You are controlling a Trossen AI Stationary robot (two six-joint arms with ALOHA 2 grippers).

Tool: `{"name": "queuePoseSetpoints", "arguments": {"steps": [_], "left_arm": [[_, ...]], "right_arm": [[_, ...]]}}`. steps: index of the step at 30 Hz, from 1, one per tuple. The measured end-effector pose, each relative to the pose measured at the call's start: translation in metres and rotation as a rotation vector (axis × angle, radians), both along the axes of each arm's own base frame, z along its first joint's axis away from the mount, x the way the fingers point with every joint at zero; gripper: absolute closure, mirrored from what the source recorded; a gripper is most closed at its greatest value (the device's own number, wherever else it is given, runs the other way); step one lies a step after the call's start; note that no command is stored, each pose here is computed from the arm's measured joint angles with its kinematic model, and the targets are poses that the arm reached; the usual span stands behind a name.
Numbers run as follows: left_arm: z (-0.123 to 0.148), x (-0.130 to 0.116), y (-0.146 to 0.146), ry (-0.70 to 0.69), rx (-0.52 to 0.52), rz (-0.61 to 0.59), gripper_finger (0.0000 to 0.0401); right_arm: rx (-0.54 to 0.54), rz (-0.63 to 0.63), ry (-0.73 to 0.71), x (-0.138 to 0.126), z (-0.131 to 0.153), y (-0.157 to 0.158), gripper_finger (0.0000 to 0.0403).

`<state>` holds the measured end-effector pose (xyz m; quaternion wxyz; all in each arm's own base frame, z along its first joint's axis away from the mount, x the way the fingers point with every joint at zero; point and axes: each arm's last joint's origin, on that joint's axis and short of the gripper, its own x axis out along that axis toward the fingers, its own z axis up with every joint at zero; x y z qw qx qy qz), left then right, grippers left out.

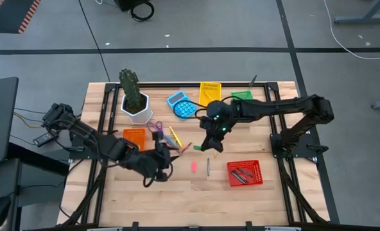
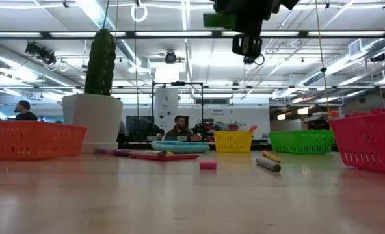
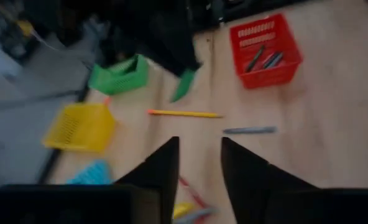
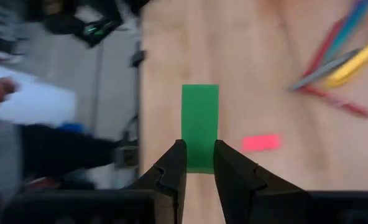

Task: Sort crayons/erasers/pens/pencils in bins
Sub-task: Put the green eraser into the orange bin

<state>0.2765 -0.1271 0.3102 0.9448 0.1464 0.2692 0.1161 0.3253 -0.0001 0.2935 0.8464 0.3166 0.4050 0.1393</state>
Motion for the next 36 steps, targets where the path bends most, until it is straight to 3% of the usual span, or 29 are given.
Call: {"name": "queuePoseSetpoints", "arguments": {"steps": [6, 13, 21, 29, 36], "left_arm": [[0.006, 0.012, 0.016, -0.012, 0.135, -0.041, 0.0179], [0.021, 0.028, 0.03, -0.13, 0.15, -0.146, 0.011], [0.02, 0.028, 0.027, -0.113, 0.158, -0.228, 0.0115], [0.018, 0.029, 0.026, -0.104, 0.162, -0.234, 0.012], [0.018, 0.029, 0.025, -0.104, 0.149, -0.262, 0.0161]], "right_arm": [[0.121, 0.052, -0.035, 0.0, 0.008, 0.001, 0.0323], [0.199, 0.04, -0.107, 0.006, 0.018, 0.002, 0.0323], [0.24, 0.049, -0.12, 0.008, 0.021, 0.002, 0.0323], [0.267, 0.055, -0.122, 0.008, 0.023, 0.003, 0.0323], [0.274, 0.054, -0.127, 0.009, 0.024, 0.003, 0.0323]]}}
